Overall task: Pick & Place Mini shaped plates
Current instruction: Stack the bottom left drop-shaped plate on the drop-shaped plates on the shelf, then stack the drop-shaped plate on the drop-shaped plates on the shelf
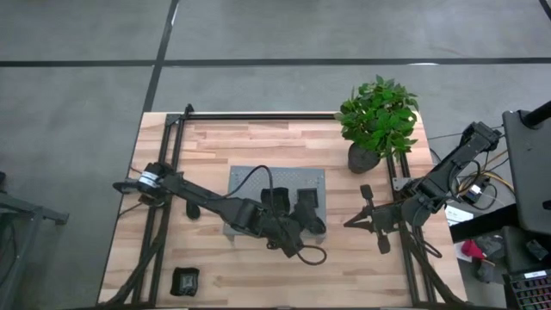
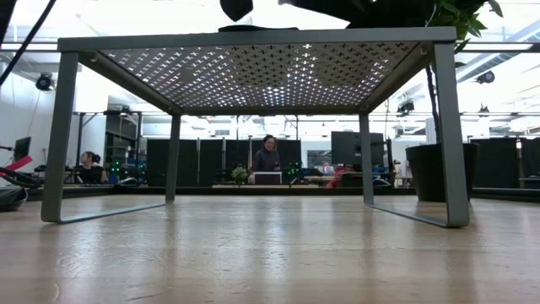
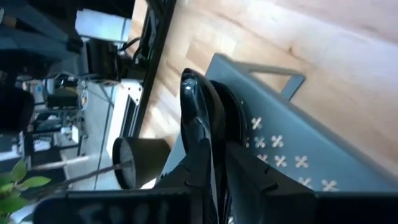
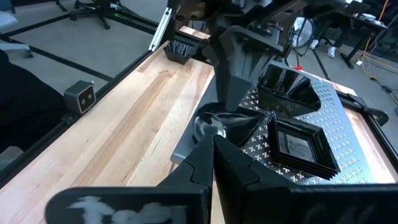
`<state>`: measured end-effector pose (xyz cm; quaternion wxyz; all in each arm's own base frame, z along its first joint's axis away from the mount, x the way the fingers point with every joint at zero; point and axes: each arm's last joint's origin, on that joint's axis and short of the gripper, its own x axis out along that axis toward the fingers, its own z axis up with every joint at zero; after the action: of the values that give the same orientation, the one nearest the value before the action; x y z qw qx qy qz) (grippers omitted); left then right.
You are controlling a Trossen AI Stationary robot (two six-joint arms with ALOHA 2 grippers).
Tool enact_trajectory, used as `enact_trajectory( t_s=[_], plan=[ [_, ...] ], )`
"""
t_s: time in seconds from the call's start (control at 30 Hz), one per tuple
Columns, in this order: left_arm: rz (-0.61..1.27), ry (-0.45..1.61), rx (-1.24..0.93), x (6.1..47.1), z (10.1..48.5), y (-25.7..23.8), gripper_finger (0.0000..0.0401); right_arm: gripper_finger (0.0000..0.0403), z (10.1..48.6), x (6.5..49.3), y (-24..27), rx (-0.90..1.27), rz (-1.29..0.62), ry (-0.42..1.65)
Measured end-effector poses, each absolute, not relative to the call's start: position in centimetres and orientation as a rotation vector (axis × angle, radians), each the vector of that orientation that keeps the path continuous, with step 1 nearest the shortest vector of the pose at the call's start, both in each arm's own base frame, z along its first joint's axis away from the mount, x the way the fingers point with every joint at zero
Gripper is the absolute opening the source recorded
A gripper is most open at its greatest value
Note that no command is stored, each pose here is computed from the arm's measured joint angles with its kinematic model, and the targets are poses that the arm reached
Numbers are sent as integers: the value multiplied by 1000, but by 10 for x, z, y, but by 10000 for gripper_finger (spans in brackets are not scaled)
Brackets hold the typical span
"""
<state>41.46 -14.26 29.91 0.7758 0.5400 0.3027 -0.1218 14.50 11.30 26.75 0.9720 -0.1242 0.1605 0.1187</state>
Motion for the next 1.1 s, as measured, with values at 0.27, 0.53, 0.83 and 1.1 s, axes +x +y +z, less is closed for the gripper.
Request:
enact_trajectory(
  t_s=[0.27,0.53,0.83,1.1],
  plan=[
    [-218,674,1190,415,299,-142,53,8,267,145,113,-251,239,324],
    [-198,730,1228,410,296,-143,53,8,267,145,113,-251,240,324],
    [-124,735,1217,392,303,-168,53,8,268,145,113,-250,240,324],
    [-29,712,1049,349,320,-207,53,8,267,145,113,-251,240,324]
  ],
)
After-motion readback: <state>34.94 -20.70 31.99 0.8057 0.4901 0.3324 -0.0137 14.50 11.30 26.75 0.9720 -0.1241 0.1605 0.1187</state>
